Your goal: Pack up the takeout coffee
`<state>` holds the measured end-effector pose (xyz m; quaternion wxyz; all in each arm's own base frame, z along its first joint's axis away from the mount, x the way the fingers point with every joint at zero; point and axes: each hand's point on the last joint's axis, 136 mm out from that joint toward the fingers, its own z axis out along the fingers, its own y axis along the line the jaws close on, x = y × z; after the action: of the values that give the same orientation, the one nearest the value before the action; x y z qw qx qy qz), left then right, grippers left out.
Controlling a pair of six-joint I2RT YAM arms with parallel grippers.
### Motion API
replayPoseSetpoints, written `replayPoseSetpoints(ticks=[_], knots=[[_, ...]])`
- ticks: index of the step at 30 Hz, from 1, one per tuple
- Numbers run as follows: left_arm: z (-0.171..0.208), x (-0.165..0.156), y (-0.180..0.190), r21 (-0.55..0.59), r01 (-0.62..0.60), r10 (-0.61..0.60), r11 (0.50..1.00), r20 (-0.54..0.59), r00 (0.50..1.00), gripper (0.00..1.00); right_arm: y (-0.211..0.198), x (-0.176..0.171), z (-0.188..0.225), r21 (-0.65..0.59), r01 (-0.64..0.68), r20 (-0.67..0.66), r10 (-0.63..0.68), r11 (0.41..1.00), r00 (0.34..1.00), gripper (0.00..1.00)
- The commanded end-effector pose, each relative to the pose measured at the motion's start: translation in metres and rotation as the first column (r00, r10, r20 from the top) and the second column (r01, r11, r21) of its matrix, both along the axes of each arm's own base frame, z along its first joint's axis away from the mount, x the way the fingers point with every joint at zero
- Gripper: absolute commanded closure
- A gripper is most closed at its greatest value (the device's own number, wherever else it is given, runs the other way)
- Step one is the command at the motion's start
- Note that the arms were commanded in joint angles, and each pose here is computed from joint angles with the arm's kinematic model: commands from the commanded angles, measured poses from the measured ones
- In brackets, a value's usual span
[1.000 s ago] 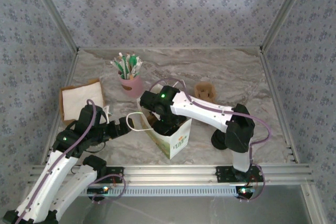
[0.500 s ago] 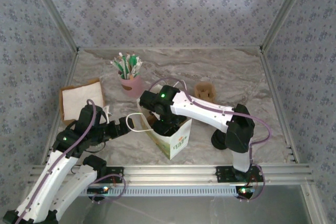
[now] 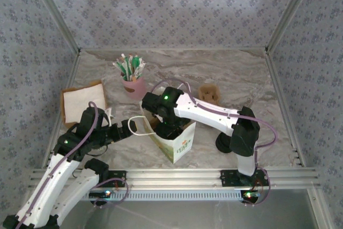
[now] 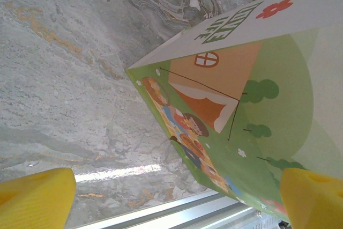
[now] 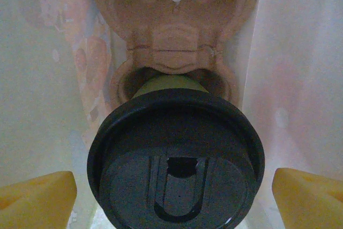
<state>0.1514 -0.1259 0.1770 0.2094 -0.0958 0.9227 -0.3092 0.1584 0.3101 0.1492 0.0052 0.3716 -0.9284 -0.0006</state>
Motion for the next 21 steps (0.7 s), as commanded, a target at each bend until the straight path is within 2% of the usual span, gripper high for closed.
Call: replayPoseSetpoints(ticks=[1, 21], knots=[[0.0081, -0.0017, 0.001, -0.005, -0.004, 0.004, 1.0, 0.016, 1.0, 0.03, -0.0036, -0.0008, 0.0091, -0.021, 0.013, 0.018, -0.013, 1.0, 1.0, 0.03], [0.0088, -0.0009, 0.0005, -0.006, -0.002, 0.002, 1.0, 0.019, 1.0, 0.03, -0.0019, -0.0021, 0.0132, -0.019, 0.008, 0.02, -0.008, 1.0, 1.0, 0.01]])
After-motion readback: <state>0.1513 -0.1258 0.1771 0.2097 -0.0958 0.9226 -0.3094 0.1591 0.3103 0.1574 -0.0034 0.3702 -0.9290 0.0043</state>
